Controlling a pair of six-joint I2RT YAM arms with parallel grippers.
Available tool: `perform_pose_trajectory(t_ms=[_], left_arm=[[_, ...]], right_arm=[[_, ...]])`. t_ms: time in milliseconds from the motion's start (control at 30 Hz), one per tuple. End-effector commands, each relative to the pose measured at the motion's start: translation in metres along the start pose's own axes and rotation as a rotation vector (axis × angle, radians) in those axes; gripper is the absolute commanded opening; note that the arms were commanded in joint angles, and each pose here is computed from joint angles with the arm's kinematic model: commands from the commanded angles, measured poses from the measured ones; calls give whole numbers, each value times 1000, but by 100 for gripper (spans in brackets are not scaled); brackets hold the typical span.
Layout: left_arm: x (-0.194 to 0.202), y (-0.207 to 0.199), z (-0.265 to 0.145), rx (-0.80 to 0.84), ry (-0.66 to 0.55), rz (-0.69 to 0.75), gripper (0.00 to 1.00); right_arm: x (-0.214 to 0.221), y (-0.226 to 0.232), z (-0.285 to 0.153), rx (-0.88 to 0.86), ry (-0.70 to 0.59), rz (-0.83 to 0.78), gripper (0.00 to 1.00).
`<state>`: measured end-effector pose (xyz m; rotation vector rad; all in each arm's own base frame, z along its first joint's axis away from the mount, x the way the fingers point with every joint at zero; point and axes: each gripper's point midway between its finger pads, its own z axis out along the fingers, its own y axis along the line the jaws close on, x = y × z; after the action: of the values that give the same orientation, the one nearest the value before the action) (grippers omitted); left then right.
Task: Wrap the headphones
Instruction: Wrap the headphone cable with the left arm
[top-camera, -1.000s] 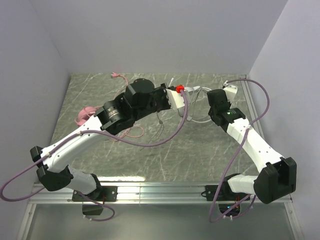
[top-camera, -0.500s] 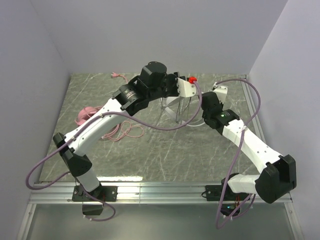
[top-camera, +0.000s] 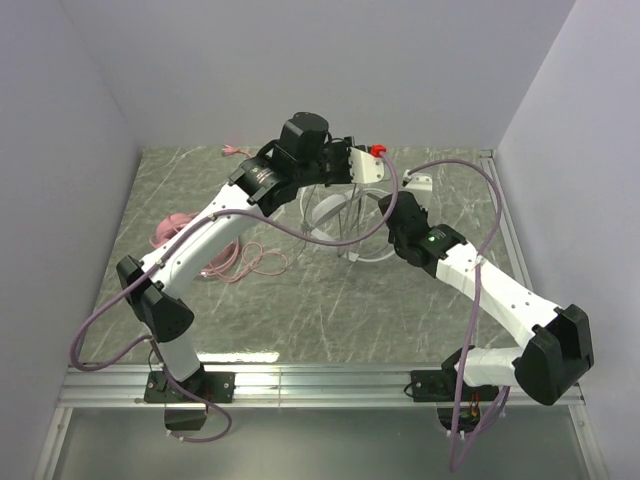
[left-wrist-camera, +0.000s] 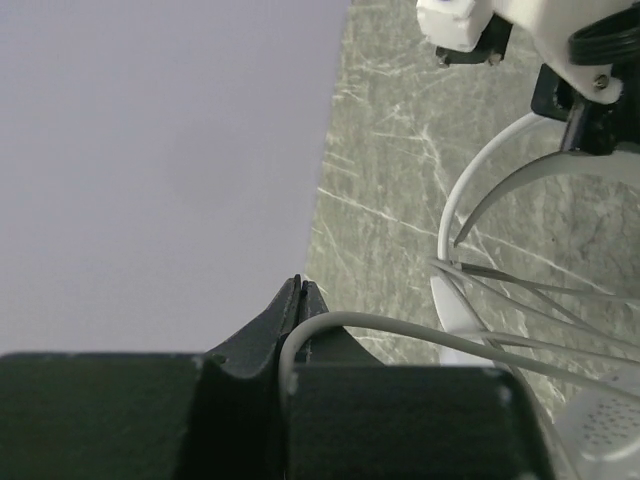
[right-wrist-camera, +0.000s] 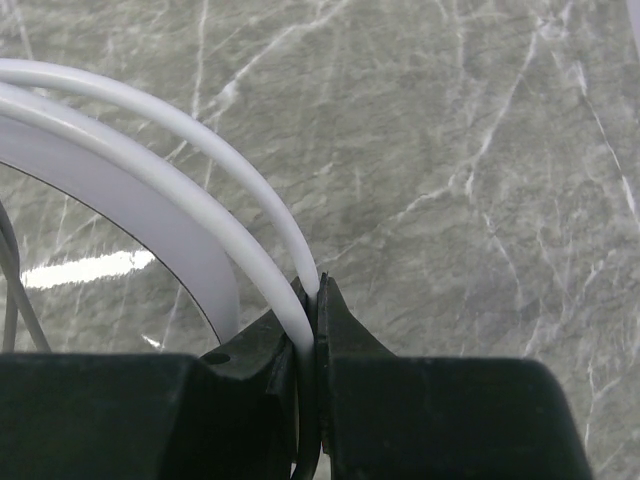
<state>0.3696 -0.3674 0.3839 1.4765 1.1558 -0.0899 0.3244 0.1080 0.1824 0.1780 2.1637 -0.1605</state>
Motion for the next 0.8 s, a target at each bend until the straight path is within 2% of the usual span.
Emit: perform_pose_trajectory(t_ms=[0,167,467,600,767], left_arm=[[-17,41,-21,-98,-69,27,0],[7,58,-39,-145,-60,17,0],[14,23,-14,-21,-122,-9,0],[27,23,-2,-7,-107,-27,0],[27,20,-1,41,-183,-95,0]], right_arm=[[-13,10,-13,-53,-67,3,0],[-6,21,-24,-101,-76,-43,0],[6,40,-33,-157,-73,-108,0],[7,51,-44,-211,-92,-124,0],[6,63,-59,-294,-109,-146,0]])
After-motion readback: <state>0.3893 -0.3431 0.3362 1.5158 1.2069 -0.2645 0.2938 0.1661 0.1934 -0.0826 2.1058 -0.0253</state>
